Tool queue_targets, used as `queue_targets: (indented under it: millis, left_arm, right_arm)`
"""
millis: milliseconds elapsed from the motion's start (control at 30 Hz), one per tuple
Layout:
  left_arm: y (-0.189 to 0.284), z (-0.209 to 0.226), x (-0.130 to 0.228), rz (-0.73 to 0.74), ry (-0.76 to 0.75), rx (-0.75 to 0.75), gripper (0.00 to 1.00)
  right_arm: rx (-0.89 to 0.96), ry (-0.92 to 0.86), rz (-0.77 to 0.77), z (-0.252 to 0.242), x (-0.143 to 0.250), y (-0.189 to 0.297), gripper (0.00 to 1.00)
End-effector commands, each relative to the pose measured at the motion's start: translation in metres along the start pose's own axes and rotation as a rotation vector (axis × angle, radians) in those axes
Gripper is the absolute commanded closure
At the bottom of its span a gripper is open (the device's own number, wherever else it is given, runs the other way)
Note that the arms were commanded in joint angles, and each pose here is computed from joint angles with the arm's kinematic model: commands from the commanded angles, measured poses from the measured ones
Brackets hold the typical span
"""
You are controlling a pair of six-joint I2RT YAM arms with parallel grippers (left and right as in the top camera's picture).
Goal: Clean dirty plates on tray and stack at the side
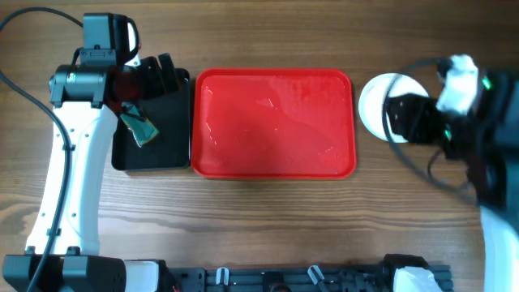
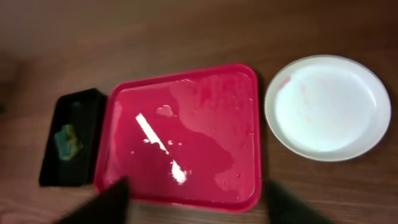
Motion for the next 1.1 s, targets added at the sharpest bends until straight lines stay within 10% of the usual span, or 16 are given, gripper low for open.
queue_targets:
  millis: [0,533,1067]
  left_arm:
    - [0.004,-0.004,-0.001,-0.003,-0.004,0.021,0.0]
    - [0.004,-0.004,-0.001,-0.003,-0.004,0.021,0.0]
    - [0.004,-0.004,-0.001,-0.003,-0.004,0.021,0.0]
  right_arm:
    - [-0.061,0.01,-0.12,0.024,0.004,0.043,0.0]
    - [0.078,0.105,-0.215,0.02,0.019,0.069,0.0]
    - [0.027,0.463,-0.63,0.01,0.105,-0.02,0.0]
Point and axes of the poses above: each gripper's point midway between its finger pads, its own y axis back along the fingers, its own z axis along the line the jaws close on, x = y × z, the point moved 6 cm from there along y, back along the fingers, and after that the axes turned 13 degrees about y, right-handed, at the moved point
